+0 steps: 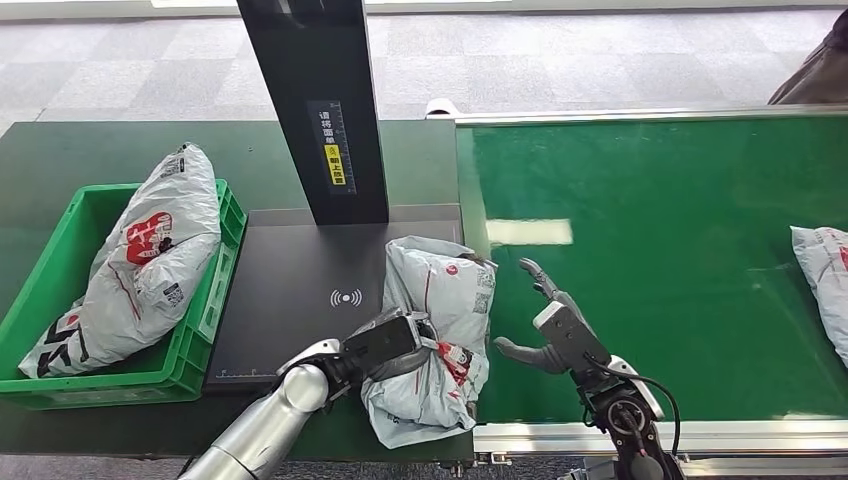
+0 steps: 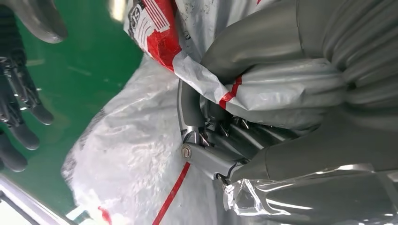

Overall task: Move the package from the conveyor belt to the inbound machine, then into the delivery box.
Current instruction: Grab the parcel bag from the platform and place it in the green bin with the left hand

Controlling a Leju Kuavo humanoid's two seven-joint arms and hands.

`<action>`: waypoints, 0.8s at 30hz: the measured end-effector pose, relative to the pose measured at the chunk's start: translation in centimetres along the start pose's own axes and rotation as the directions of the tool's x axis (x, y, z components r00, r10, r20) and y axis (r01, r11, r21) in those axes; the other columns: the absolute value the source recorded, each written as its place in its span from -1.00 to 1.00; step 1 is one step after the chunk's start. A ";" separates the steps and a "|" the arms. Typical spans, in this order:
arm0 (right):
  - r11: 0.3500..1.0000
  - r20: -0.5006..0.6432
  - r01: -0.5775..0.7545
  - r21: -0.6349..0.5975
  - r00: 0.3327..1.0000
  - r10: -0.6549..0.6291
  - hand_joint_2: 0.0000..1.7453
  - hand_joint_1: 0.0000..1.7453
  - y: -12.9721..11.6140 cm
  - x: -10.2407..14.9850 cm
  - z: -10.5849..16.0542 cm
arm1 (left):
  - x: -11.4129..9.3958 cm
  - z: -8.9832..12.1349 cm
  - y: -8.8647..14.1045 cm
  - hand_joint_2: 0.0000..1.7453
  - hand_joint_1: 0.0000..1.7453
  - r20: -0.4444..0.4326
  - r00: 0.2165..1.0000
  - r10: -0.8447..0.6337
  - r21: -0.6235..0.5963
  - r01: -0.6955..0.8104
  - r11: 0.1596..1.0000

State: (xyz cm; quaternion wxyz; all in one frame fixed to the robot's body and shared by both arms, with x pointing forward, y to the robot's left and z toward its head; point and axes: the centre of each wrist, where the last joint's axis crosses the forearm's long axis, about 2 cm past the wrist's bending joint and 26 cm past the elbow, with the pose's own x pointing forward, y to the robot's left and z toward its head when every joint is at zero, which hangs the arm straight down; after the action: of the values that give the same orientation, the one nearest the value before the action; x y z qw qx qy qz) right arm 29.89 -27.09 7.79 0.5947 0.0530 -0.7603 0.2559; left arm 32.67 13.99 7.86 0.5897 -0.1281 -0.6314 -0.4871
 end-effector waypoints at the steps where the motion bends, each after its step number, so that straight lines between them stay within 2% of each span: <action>1: 1.000 0.002 0.006 -0.002 1.000 -0.006 1.00 -1.00 0.0 0.0 0.0 | 0.0 0.1 0.0 1.00 1.00 0.007 1.000 0.011 0.004 -0.011 1.000; 13: 0.999 0.023 0.043 -0.011 0.999 -0.043 1.00 -1.00 -0.1 0.2 0.2 | 0.0 0.4 -0.2 1.00 1.00 0.042 0.998 0.052 0.030 -0.053 0.998; 15: 0.997 0.040 0.070 -0.025 0.997 -0.069 1.00 -1.00 -0.2 0.2 0.2 | 0.1 0.4 -0.1 1.00 1.00 0.075 0.994 0.076 0.043 -0.079 0.996; 20: 0.984 0.085 0.157 -0.079 0.985 -0.150 1.00 -1.00 -0.8 0.4 0.9 | 0.8 0.9 0.8 1.00 1.00 0.237 0.959 0.154 0.134 -0.189 0.973; 24: 0.981 0.095 0.169 -0.096 0.983 -0.160 1.00 -1.00 -1.1 0.4 1.3 | 1.4 1.2 1.6 1.00 1.00 0.286 0.946 0.154 0.174 -0.209 0.962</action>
State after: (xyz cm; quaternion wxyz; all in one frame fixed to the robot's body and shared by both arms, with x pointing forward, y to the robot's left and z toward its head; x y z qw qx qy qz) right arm 29.07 -28.50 8.33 0.5824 0.0959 -0.7905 0.1633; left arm 32.70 15.11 9.99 0.5506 -0.1906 -0.7375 -0.3415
